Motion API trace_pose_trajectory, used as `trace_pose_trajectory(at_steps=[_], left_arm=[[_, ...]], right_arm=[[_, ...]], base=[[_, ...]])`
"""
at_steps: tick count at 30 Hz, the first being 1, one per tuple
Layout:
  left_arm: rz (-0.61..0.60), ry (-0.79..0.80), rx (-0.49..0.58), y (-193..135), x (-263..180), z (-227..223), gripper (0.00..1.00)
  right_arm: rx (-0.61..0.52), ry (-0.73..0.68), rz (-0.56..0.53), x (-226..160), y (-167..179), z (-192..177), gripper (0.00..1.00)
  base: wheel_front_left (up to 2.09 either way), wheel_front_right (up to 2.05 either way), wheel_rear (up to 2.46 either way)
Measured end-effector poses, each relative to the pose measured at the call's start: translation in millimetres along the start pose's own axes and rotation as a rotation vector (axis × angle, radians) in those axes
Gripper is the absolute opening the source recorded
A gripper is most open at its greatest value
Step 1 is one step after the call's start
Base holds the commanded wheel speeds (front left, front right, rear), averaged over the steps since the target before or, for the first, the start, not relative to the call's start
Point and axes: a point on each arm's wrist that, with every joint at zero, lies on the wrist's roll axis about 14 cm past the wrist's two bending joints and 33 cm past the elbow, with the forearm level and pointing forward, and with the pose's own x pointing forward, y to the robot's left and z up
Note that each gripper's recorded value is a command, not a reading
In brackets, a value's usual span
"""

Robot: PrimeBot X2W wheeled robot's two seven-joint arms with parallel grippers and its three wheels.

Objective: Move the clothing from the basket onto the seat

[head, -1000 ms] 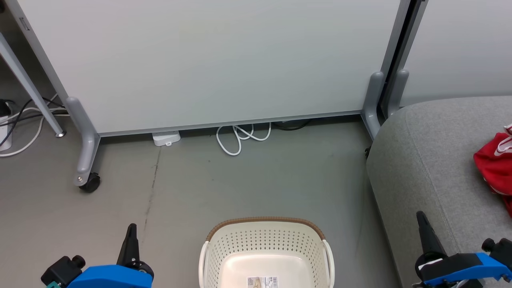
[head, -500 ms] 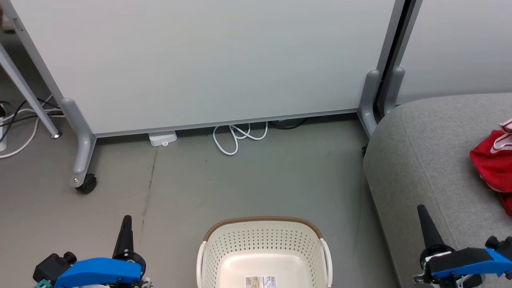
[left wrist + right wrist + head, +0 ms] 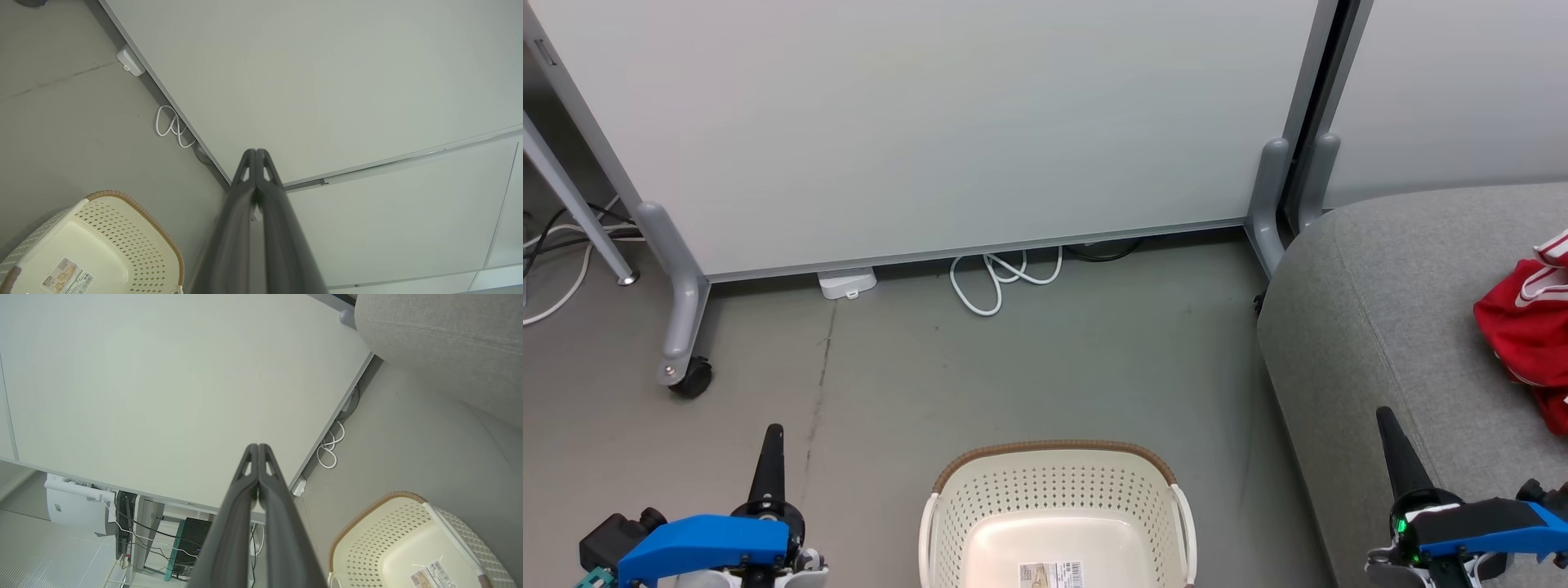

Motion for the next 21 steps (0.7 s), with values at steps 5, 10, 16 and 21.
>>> trace_pose_trajectory(at_steps=[5,10,16,21], left_arm=[[-0.009,0.000,-0.042,-3,2,1,0.00],[-0.021,0.001,-0.085,-7,4,2,0.00],[-0.037,0.001,-0.133,-12,7,4,0.00],[-0.049,0.001,-0.169,-16,9,5,0.00]], right_arm=[[0.044,-0.005,0.007,1,2,2,0.00],[0.089,-0.009,0.014,1,4,4,0.00],[0.140,-0.015,0.023,1,5,6,0.00],[0.180,-0.019,0.029,1,7,8,0.00]], base=[[0.00,0.00,0.00],[0.00,0.00,0.00],[0.00,0.00,0.00],[0.00,0.00,0.00]])
